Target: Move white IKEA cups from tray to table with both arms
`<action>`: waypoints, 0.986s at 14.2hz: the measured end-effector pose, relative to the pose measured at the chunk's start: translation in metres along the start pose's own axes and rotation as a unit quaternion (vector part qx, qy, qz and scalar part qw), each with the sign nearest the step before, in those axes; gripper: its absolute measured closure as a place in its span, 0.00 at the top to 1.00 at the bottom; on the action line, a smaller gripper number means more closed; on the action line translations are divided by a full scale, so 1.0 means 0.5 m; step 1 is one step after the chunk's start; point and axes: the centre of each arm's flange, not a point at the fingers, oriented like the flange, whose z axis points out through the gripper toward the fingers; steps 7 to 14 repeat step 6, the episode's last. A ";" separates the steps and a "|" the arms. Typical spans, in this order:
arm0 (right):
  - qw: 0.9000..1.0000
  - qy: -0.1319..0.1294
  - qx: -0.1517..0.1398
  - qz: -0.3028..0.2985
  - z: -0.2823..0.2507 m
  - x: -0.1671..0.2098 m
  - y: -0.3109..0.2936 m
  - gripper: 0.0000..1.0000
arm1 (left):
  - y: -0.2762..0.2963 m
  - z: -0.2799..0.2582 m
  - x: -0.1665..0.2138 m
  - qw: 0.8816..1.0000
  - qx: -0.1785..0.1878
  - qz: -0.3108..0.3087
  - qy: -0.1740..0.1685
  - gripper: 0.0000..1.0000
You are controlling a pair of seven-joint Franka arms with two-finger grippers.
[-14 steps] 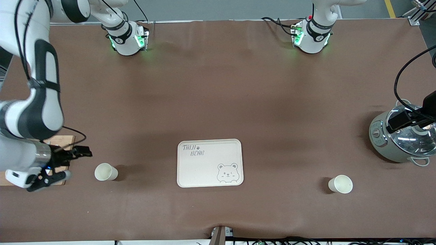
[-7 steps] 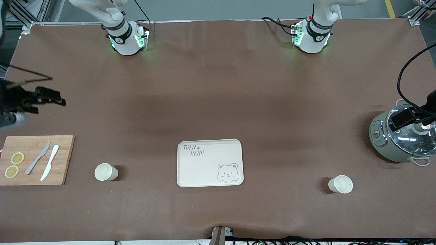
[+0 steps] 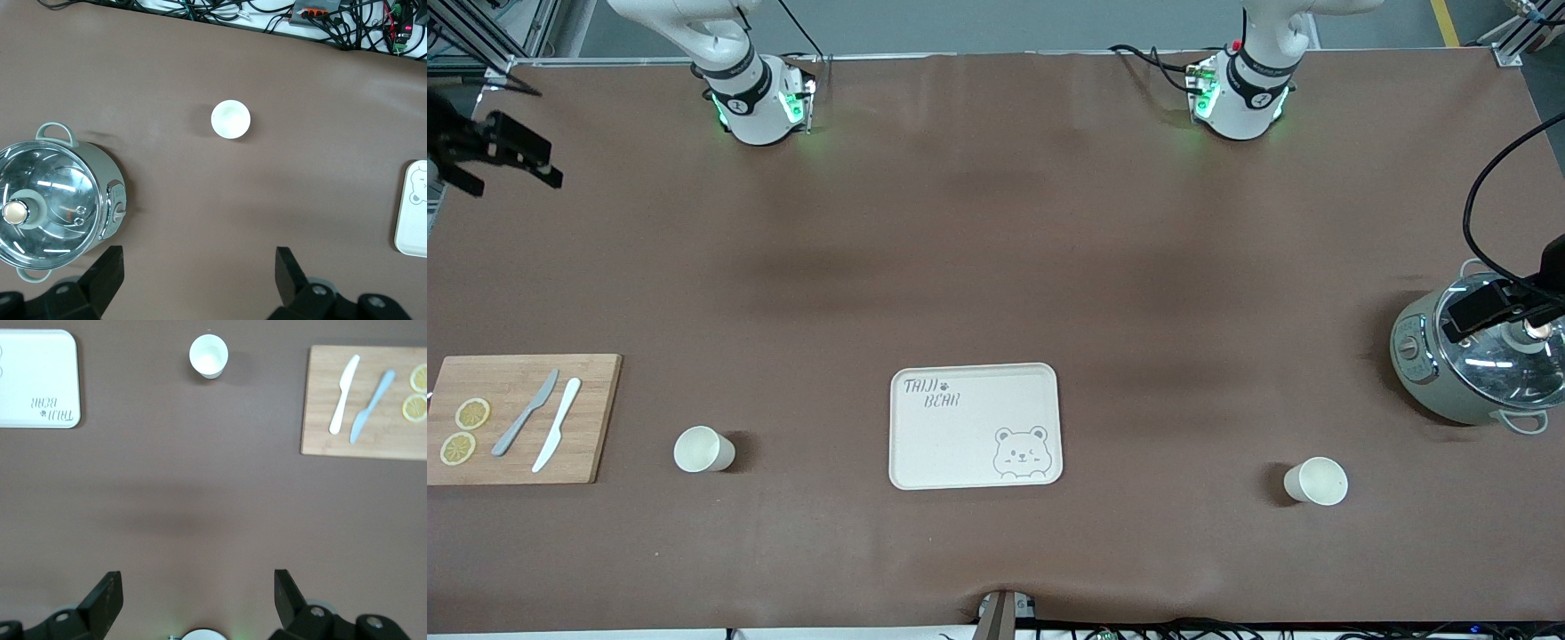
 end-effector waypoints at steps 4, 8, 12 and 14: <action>1.000 0.007 -0.004 0.009 0.008 0.015 -0.004 1.00 | 0.000 0.000 0.000 1.000 0.000 0.000 0.000 1.00; 1.000 -0.001 -0.005 0.014 0.029 0.032 0.001 1.00 | 0.000 0.000 0.000 1.000 0.000 0.000 0.000 1.00; 1.000 -0.001 -0.005 0.014 0.029 0.032 0.001 1.00 | 0.000 0.000 0.000 1.000 0.000 0.000 0.000 1.00; 1.000 -0.001 -0.005 0.014 0.029 0.032 0.001 1.00 | 0.000 0.000 0.000 1.000 0.000 0.000 0.000 1.00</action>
